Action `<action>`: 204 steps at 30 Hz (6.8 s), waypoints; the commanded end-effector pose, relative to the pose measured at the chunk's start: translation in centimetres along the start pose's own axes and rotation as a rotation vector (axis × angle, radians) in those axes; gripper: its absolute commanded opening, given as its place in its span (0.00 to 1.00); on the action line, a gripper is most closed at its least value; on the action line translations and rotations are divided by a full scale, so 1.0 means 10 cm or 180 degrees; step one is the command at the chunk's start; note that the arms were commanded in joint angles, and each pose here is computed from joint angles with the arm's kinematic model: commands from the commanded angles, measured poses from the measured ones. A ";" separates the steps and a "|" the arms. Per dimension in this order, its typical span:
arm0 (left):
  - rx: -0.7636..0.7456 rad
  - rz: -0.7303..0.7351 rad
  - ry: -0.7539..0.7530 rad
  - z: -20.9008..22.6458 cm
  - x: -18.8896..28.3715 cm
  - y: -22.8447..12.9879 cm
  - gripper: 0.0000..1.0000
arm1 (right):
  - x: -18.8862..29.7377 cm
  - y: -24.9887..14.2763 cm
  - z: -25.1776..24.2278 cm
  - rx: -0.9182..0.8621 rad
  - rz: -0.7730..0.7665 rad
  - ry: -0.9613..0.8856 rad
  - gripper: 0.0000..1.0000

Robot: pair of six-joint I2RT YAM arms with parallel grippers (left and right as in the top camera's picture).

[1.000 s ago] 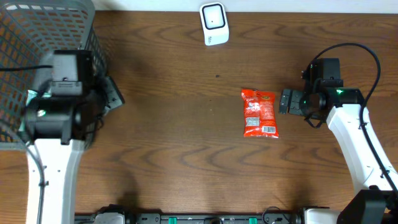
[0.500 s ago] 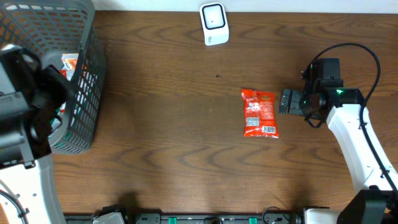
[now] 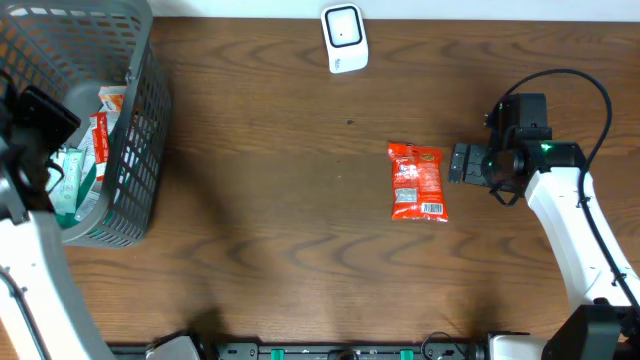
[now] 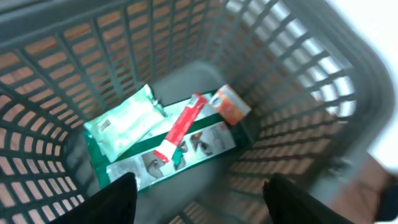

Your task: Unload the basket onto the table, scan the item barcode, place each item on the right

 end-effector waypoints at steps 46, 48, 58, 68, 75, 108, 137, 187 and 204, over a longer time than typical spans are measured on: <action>-0.0625 0.1707 0.1170 0.93 -2.74 -1.29 0.49 | 0.02 0.03 -0.03 -0.0016 -0.0029 -0.0035 0.99; -0.0626 0.1709 0.1173 0.93 -2.74 -1.29 0.41 | 0.02 0.03 -0.03 -0.0016 -0.0029 -0.0035 0.99; -0.0626 0.1717 0.1178 0.93 -2.74 -1.29 0.22 | 0.02 0.03 -0.03 -0.0016 -0.0029 -0.0035 0.99; -0.0583 0.1767 0.1228 1.02 -2.76 -1.41 0.07 | 0.02 0.03 -0.03 -0.0016 -0.0030 -0.0034 0.99; -0.0514 0.1423 0.1032 0.75 -2.51 -0.96 0.07 | 0.02 0.03 -0.03 -0.0016 -0.0029 -0.0035 0.99; -0.1612 0.1880 -0.0731 -0.63 0.37 -2.61 0.07 | 0.02 0.03 -0.03 -0.0016 -0.0029 -0.0035 0.99; -0.2432 0.2388 -0.1339 -1.10 -0.08 -4.91 0.68 | 0.02 0.03 -0.03 -0.0016 -0.0029 -0.0035 0.99; -0.2688 0.2258 -0.0795 -0.61 -0.59 -5.26 0.08 | 0.02 0.03 -0.03 -0.0016 -0.0029 -0.0035 0.99; -0.2744 0.2217 -0.1066 -0.75 -0.46 -5.40 0.10 | 0.02 0.03 -0.03 -0.0014 -0.0028 -0.0034 0.99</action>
Point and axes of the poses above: each gripper's point midway between its finger pads, its own x axis back along the fingers, its own z axis along the line the jaws close on, y = z × x, the point moved 1 cm from there along x, back along the fingers, and after that the axes turned 15 degrees about x, right-handed, at the moved point
